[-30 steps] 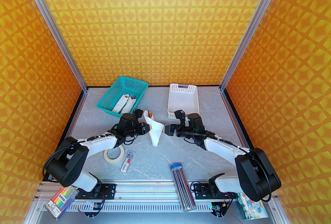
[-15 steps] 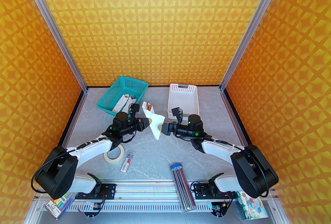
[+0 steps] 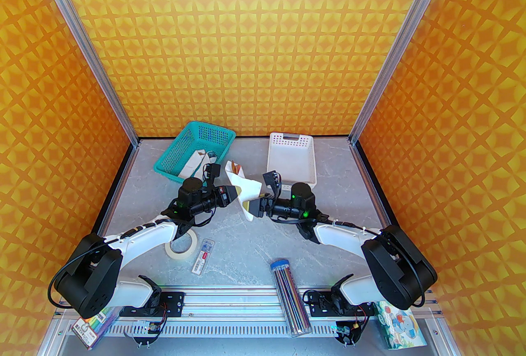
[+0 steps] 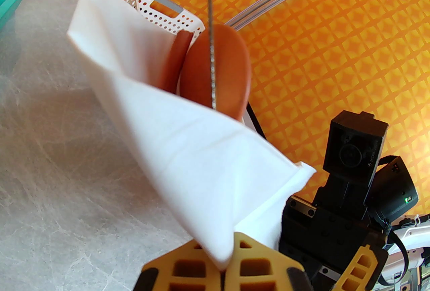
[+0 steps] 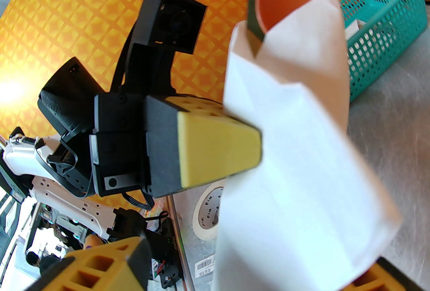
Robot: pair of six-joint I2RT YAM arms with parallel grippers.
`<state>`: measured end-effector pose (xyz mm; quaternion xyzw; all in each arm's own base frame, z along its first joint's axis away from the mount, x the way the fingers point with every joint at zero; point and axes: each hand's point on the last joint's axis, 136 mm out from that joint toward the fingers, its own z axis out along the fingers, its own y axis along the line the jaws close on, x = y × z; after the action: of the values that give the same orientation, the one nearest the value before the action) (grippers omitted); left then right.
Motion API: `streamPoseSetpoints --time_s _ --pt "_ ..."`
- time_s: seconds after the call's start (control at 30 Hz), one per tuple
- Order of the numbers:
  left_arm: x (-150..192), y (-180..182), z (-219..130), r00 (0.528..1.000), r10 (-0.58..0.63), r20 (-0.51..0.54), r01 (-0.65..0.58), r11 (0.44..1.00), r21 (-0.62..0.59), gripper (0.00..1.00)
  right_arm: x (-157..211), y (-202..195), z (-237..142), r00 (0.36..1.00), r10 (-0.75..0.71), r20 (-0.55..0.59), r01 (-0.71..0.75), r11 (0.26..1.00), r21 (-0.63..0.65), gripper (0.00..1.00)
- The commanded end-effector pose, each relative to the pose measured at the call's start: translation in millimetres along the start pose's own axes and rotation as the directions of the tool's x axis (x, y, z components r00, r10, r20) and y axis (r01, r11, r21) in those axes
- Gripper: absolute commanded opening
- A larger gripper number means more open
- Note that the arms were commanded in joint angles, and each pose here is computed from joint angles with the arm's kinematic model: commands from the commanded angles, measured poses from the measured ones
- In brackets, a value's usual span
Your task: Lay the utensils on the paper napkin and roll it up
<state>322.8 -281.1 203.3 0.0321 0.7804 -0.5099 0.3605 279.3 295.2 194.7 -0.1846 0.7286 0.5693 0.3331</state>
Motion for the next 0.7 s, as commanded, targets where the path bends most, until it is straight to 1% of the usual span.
streamPoseSetpoints --time_s 0.0,0.17,0.27,0.3,0.33,0.43,0.47,0.5,0.57,0.67 --pt "-4.3 -0.3 3.9 1.000 -0.018 0.008 0.018 1.000 0.012 0.00 -7.9 5.9 6.8 0.999 -0.036 0.004 0.036 0.999 -0.004 0.66" --pt "-2.4 1.5 6.3 1.000 -0.027 0.004 0.027 1.000 0.011 0.00 -5.4 2.4 10.7 0.999 -0.031 -0.012 0.031 0.999 0.017 0.54" --pt "-1.8 1.1 5.2 1.000 -0.019 0.002 0.019 1.000 0.009 0.00 -5.2 -0.8 11.0 1.000 -0.023 -0.015 0.024 0.999 0.033 0.43" --pt "-1.8 0.7 4.3 1.000 -0.015 0.001 0.015 1.000 0.007 0.00 -5.0 -2.3 10.9 1.000 -0.019 -0.016 0.020 0.999 0.042 0.38" --pt "-1.5 0.3 3.1 1.000 -0.010 -0.001 0.010 1.000 0.005 0.02 -4.0 -4.3 10.7 1.000 -0.013 -0.020 0.014 0.998 0.054 0.32" --pt "-3.4 -2.4 -0.4 1.000 0.003 0.000 -0.003 1.000 0.003 0.13 -3.6 -8.0 9.9 1.000 0.003 -0.018 -0.002 0.998 0.067 0.21" --pt "-4.1 -3.2 -1.4 1.000 0.006 0.001 -0.006 1.000 0.002 0.17 -4.2 -8.6 9.0 1.000 0.010 -0.012 -0.010 0.998 0.067 0.18" --pt "-4.3 -2.8 -2.6 1.000 0.008 -0.001 -0.008 1.000 -0.002 0.22 -6.7 -9.0 7.4 1.000 0.020 0.001 -0.020 0.998 0.062 0.16" --pt "-6.6 -3.2 -7.4 1.000 0.015 0.004 -0.015 1.000 -0.005 0.33 -11.4 -9.5 2.6 0.999 0.036 0.028 -0.038 0.998 0.048 0.13" --pt "-11.2 1.4 -19.7 1.000 0.010 0.018 -0.010 1.000 -0.008 0.45 -18.2 -11.2 -8.3 0.997 0.049 0.062 -0.051 0.998 0.036 0.11"
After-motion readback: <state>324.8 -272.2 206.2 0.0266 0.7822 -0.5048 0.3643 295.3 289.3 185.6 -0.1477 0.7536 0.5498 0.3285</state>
